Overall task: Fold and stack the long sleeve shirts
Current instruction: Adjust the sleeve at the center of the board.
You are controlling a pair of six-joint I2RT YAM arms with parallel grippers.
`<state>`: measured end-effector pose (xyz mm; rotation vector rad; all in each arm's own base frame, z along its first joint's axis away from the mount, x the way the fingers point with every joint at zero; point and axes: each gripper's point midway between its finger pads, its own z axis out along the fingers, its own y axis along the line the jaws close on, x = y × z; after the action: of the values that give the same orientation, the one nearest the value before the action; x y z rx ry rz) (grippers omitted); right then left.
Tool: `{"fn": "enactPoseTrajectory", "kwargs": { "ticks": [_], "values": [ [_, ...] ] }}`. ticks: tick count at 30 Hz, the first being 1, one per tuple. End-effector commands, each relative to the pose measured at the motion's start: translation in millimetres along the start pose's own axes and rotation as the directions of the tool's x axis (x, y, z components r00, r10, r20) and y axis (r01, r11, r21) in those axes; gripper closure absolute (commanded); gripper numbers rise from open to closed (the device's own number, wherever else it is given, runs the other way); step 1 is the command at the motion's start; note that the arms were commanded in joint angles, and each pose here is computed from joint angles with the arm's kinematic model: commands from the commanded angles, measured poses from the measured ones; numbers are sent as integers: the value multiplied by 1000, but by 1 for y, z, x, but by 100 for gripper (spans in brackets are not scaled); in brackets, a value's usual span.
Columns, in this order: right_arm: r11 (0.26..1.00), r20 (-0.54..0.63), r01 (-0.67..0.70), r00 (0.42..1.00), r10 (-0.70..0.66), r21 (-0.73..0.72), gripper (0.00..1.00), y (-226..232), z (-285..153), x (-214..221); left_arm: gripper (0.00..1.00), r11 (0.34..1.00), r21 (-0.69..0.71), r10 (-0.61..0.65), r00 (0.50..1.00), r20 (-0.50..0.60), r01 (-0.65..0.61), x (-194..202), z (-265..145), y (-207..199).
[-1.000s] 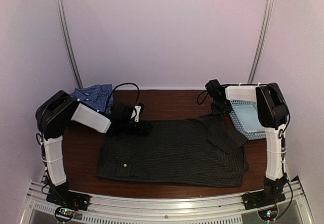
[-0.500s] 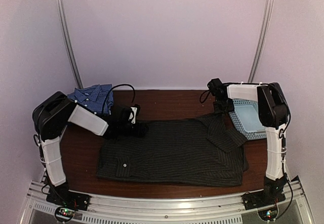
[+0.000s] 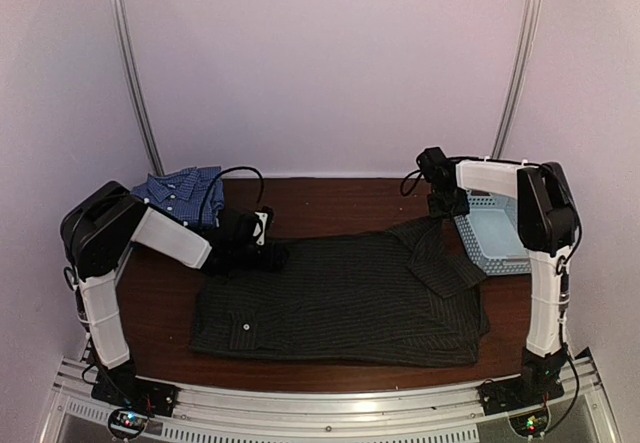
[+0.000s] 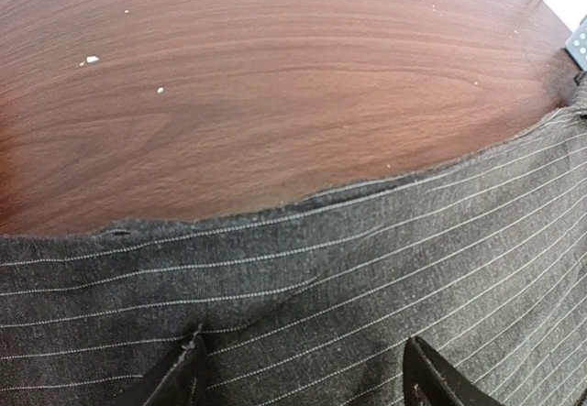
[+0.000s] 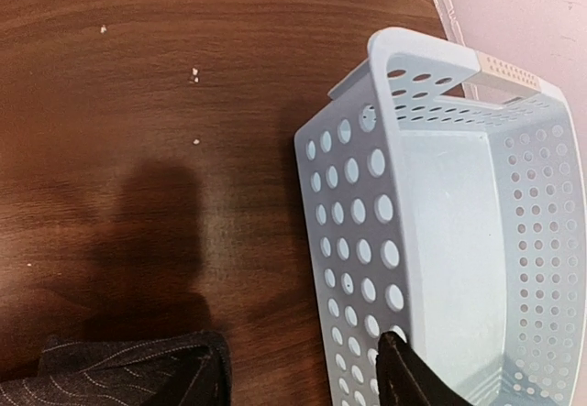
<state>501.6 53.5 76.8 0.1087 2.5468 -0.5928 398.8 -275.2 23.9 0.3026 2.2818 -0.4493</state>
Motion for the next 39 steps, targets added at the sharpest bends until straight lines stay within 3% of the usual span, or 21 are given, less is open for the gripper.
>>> {"fn": "enactPoseTrajectory", "kwargs": {
  "ticks": [1,17,27,34,39],
  "values": [
    [999,71,-46,996,44,26,45,-28,-23,-21,25,988,-155,-23,977,-214,-10,64,-6,45],
    [994,33,-10,999,7,109,41,-39,-14,-14,25,987,-160,-11,978,-206,-23,57,-9,48],
    [989,93,-12,995,27,-150,39,-2,-34,-18,25,992,-121,16,983,-184,-39,41,-7,38],
    [904,156,10,986,63,-428,39,37,-75,-4,21,996,-8,85,991,-99,-86,-4,-22,11],
    [881,176,45,983,44,-472,39,53,-91,16,20,996,23,90,994,-68,-88,-30,-33,9]
  ]
}}
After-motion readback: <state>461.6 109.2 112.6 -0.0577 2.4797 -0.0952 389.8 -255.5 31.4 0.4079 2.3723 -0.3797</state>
